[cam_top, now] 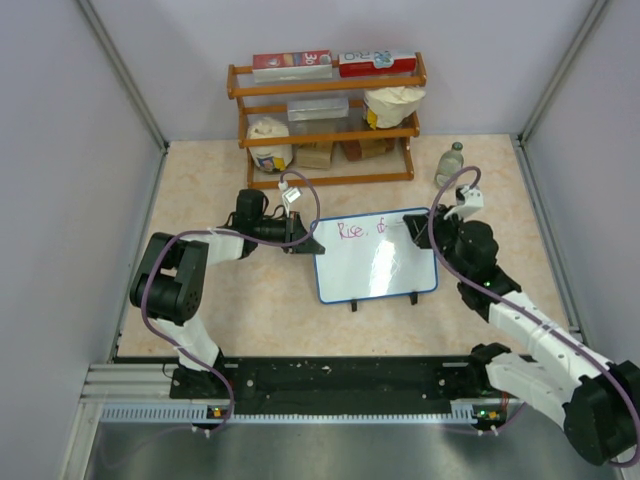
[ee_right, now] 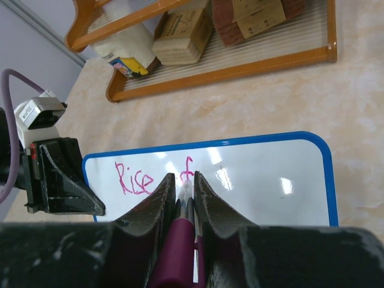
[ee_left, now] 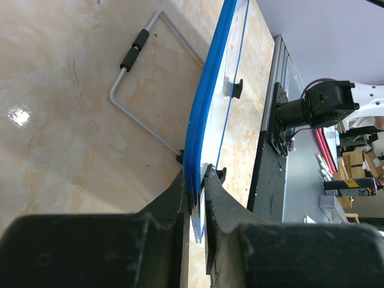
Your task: Write a sentence on the whiteboard
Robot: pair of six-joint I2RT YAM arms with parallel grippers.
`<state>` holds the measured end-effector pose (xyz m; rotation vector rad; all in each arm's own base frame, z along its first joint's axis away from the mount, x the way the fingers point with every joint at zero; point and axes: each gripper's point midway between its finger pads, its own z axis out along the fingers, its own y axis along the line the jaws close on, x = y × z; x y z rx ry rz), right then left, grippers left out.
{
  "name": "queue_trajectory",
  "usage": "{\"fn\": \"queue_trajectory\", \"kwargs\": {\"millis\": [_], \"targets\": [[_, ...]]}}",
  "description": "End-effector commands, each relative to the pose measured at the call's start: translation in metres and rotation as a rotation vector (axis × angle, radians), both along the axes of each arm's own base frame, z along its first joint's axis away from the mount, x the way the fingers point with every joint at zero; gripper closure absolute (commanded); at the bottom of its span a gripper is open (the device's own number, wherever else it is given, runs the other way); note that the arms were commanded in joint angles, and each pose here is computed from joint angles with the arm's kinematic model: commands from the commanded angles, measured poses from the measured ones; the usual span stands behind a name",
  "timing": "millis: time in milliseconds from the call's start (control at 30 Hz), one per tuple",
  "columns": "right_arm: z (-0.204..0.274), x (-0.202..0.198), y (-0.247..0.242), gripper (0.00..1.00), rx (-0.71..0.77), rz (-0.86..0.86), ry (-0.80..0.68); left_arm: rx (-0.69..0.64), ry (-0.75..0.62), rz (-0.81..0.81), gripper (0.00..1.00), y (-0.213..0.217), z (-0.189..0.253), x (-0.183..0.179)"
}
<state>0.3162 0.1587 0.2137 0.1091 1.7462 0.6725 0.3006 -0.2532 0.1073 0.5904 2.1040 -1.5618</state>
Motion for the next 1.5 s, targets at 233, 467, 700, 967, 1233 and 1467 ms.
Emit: {"fn": "queue_trajectory", "kwargs": {"millis": [233,467,700,967,1233,1467], "targets": [[0.036,0.02,-0.008,1.0,0.001,-0.069,-0.075,0.101,-0.003,0.053,1.0,0.006,-0.035,0.002],[0.024,0.021,-0.006,1.0,-0.009,-0.063,-0.05,0.1,-0.003,0.052,1.0,0.006,-0.035,0.002],[0.01,0.021,-0.004,1.0,-0.02,-0.053,-0.02,0.099,-0.004,0.053,1.0,0.006,-0.034,0.003],[-0.001,0.016,-0.001,1.0,-0.036,-0.022,0.01,0.099,-0.004,0.052,1.0,0.006,-0.035,0.003],[-0.015,0.006,-0.004,1.0,-0.047,-0.012,0.04,0.098,-0.004,0.051,1.0,0.006,-0.034,0.003],[-0.024,0.001,-0.007,1.0,-0.052,-0.024,0.063,0.099,-0.004,0.053,1.0,0.006,-0.034,0.003]]}}
